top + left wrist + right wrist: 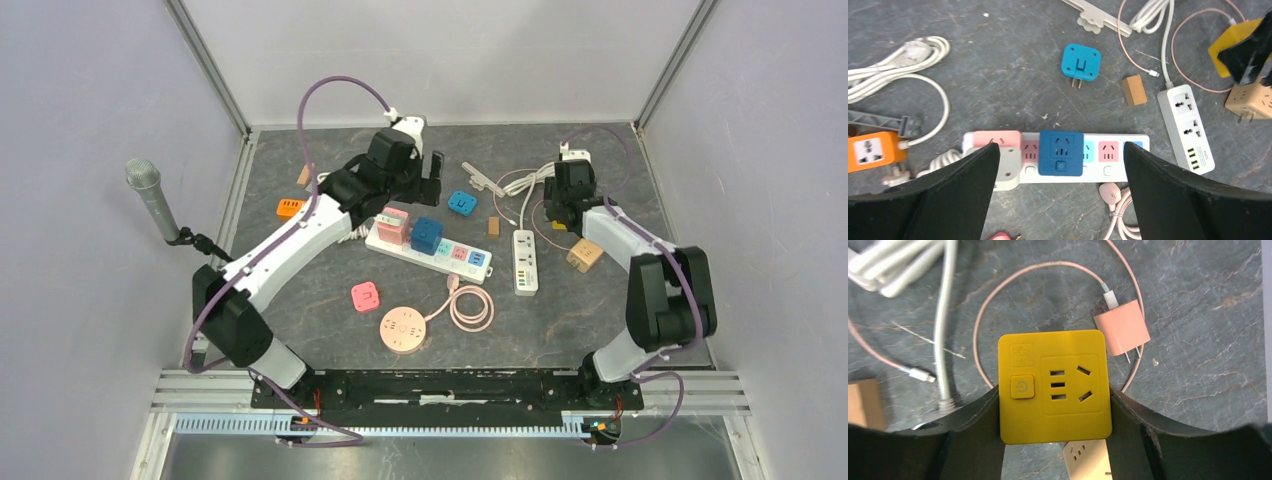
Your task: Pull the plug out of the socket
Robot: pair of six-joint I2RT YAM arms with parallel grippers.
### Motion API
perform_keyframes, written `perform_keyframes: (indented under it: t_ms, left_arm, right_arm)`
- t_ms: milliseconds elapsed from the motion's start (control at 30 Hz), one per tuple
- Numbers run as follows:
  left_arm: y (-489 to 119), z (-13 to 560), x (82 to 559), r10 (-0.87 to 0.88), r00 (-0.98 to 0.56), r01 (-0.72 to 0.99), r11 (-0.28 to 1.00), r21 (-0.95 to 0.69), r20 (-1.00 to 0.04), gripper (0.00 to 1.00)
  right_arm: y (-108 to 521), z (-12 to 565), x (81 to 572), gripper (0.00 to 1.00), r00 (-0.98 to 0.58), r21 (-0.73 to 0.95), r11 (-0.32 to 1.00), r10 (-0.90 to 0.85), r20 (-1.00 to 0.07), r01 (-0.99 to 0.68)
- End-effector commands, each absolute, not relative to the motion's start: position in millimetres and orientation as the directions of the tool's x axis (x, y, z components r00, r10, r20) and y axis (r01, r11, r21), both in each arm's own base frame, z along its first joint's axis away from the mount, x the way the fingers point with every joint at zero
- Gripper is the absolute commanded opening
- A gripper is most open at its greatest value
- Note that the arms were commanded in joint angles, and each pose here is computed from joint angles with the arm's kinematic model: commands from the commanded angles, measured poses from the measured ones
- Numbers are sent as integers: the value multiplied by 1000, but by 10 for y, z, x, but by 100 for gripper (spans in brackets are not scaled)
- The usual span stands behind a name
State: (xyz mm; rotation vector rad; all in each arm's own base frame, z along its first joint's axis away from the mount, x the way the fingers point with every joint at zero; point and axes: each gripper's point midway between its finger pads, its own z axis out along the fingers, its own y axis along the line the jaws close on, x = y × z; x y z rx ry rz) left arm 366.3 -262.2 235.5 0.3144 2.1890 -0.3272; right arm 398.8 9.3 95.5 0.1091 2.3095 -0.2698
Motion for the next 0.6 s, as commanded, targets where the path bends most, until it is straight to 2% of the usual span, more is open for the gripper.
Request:
perform_keyframes:
  t_ms: [0,133,333,433,567]
  left_arm:
    - [-2303,2724,3688,53,-498,278,955,-102,-866,100]
    - [-2108,2738,3659,14,-494,233,965,-117,-869,100]
    - [-1957,2612,3585,-31,-510,185,972,-145,-860,100]
    - [-1879,2564,3602,-92,-528,132,973,-188,-845,100]
    - [-1796,2530,3655,-166,-547,90,963,-254,-820,100]
  right_arm:
    - [-15,969,4149,13,-689,-216,947,8,-725,238]
    - [-53,853,4195,24,-722,-266,938,-24,-692,223]
    - [-112,805,4238,54,-749,-328,923,-70,-659,202]
    - [-44,871,4280,72,-733,-297,938,-76,-676,176]
    - [99,997,4325,83,-700,-227,965,-72,-711,131]
